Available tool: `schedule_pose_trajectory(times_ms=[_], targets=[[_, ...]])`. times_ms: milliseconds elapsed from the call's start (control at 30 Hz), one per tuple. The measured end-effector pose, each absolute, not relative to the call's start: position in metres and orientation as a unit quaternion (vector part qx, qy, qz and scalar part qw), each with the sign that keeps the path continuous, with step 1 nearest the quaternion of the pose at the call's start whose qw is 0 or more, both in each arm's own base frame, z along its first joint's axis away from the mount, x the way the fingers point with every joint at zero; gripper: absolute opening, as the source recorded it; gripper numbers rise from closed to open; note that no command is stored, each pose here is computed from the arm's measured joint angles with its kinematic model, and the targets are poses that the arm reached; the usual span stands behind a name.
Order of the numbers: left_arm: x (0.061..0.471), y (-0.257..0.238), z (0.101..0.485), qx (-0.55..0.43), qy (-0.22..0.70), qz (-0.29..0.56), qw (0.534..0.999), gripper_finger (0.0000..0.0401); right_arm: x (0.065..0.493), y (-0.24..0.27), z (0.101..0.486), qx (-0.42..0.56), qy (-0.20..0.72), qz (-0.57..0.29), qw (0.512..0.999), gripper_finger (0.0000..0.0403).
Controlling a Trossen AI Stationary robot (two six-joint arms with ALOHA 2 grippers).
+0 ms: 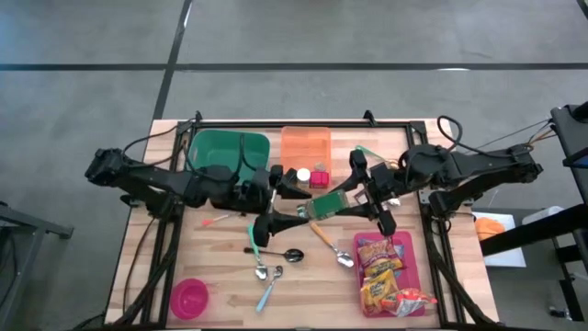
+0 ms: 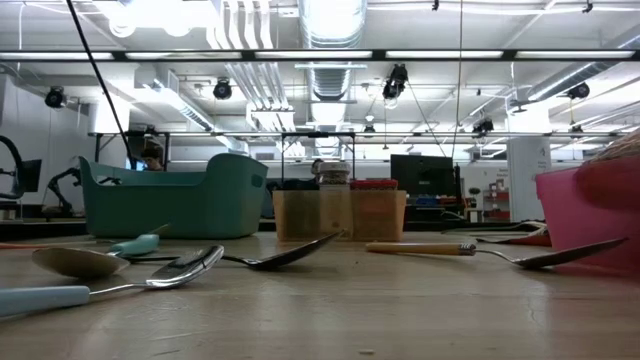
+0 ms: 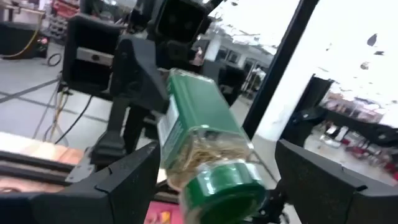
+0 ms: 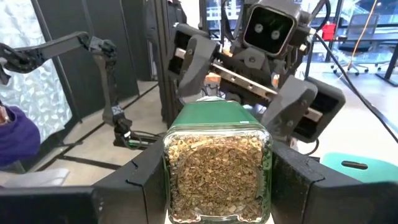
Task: Pick & Place Food Item
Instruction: Put the green seasoning bottle into the orange bin
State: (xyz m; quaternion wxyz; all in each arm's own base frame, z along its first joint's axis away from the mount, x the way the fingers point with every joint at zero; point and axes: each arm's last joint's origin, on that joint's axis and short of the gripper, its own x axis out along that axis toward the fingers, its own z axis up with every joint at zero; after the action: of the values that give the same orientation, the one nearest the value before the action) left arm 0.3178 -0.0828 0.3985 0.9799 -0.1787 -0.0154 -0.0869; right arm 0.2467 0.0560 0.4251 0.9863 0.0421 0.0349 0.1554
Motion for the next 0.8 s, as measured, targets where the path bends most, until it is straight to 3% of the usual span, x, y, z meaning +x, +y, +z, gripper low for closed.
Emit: schedule_pose_trajectory(times_ms=[400,800], targets=[[0.3198,-0.0804,0.3939,-0.084,-0.017,-0.049,0.995,0.031,0.2481,0.0559,0.4271,0.04,0.02,0.153,0.987,0.019],[0.3232,-0.0826,0.3966,-0.054,-0.048,-0.072,0.995,0.0232,0.2485,0.0561,0.4304,0.026,-0.002,0.153,0.988,0.019]])
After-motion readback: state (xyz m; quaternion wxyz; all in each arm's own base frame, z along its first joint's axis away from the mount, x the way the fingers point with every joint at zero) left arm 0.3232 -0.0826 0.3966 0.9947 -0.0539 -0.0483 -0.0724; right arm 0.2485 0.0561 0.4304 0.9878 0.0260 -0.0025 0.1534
